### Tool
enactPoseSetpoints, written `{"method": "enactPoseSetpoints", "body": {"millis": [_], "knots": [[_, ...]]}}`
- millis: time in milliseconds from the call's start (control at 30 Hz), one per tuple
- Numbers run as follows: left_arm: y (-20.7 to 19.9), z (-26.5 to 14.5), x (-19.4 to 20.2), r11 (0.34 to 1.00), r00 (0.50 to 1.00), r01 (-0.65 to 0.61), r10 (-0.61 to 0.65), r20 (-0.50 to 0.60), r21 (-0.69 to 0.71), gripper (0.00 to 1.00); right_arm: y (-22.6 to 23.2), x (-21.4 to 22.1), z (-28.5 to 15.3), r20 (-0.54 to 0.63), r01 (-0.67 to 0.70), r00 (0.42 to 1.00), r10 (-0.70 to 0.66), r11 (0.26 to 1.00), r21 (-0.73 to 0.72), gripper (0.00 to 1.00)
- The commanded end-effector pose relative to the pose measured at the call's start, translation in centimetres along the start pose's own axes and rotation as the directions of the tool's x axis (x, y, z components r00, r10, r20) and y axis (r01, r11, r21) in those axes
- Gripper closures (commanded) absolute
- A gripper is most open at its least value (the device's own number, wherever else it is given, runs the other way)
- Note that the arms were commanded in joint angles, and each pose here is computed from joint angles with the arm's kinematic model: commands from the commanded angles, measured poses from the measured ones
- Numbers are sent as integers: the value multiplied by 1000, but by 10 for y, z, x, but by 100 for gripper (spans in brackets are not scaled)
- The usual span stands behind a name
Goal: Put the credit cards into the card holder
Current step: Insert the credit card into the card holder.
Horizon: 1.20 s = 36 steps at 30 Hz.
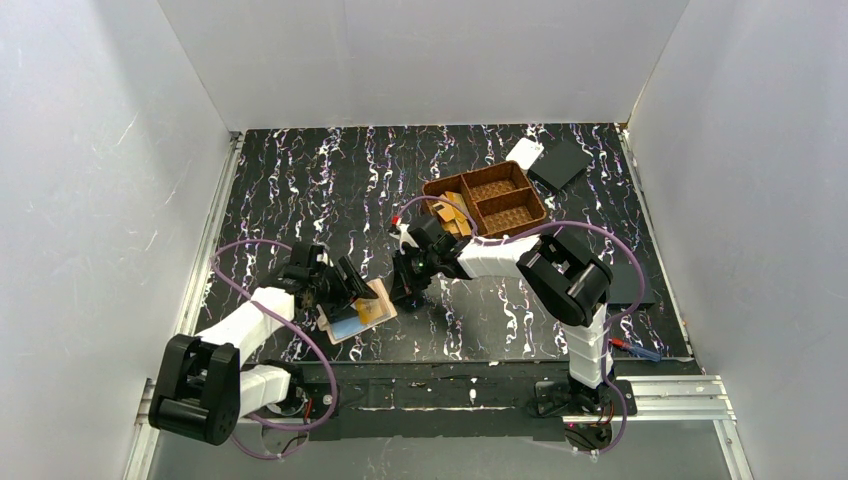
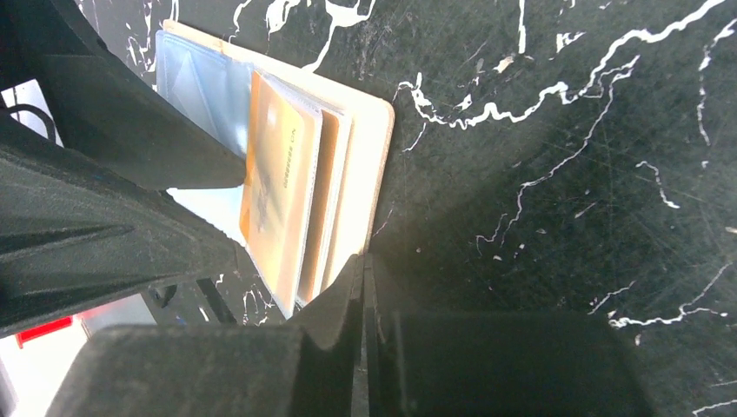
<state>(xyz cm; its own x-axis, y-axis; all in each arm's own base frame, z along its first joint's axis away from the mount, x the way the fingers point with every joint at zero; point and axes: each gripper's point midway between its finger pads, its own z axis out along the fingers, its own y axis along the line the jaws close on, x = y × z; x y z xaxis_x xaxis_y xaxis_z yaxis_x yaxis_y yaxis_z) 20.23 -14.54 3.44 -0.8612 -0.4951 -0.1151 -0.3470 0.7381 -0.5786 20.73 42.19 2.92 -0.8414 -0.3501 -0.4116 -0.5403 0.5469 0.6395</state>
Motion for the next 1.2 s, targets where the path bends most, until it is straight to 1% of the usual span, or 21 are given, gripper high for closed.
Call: {"method": "enactPoseSetpoints", "body": {"millis": [0, 167, 333, 400, 633, 700, 767, 833, 967, 1167], "knots": [[-7, 9, 7, 998, 999, 21, -19, -39, 56, 33, 9, 7, 8, -10, 0, 1000, 0, 999, -34, 93], [-25, 11, 9, 991, 999, 12, -6, -46, 131, 32, 13, 11, 12, -16, 1, 1000, -2, 999, -33, 95], [-34, 9, 7, 986, 999, 0, 7, -40, 166, 31, 12, 17, 13, -21, -6, 1000, 6, 1000, -31, 96], [-35, 9, 4, 987, 999, -18, 22, -22, 160, 28, 11, 18, 13, -23, -8, 1000, 7, 1000, -30, 96], [-52, 0, -5, 965, 989, -148, 147, 24, 215, 22, 13, 16, 14, -23, -2, 1000, 2, 999, -34, 96], [-64, -6, -10, 945, 980, -200, 188, 69, 259, 21, 13, 14, 12, -19, 8, 1000, -8, 1000, -27, 96], [-66, -13, -12, 939, 974, -223, 203, 100, 262, 20, 14, 11, 9, -12, 20, 1000, -20, 1000, -15, 96], [-61, -19, -9, 946, 976, -215, 197, 97, 241, 17, 11, 5, 3, -4, 37, 999, -37, 999, 24, 92], [-51, -32, 2, 969, 984, -180, 176, 37, 170, 15, 6, -10, -20, 8, 72, 997, -74, 992, 107, 82], [-43, -50, 4, 980, 985, -168, 164, 44, 109, 7, 9, -49, -64, 60, 105, 991, -117, 978, 180, 66]]}}
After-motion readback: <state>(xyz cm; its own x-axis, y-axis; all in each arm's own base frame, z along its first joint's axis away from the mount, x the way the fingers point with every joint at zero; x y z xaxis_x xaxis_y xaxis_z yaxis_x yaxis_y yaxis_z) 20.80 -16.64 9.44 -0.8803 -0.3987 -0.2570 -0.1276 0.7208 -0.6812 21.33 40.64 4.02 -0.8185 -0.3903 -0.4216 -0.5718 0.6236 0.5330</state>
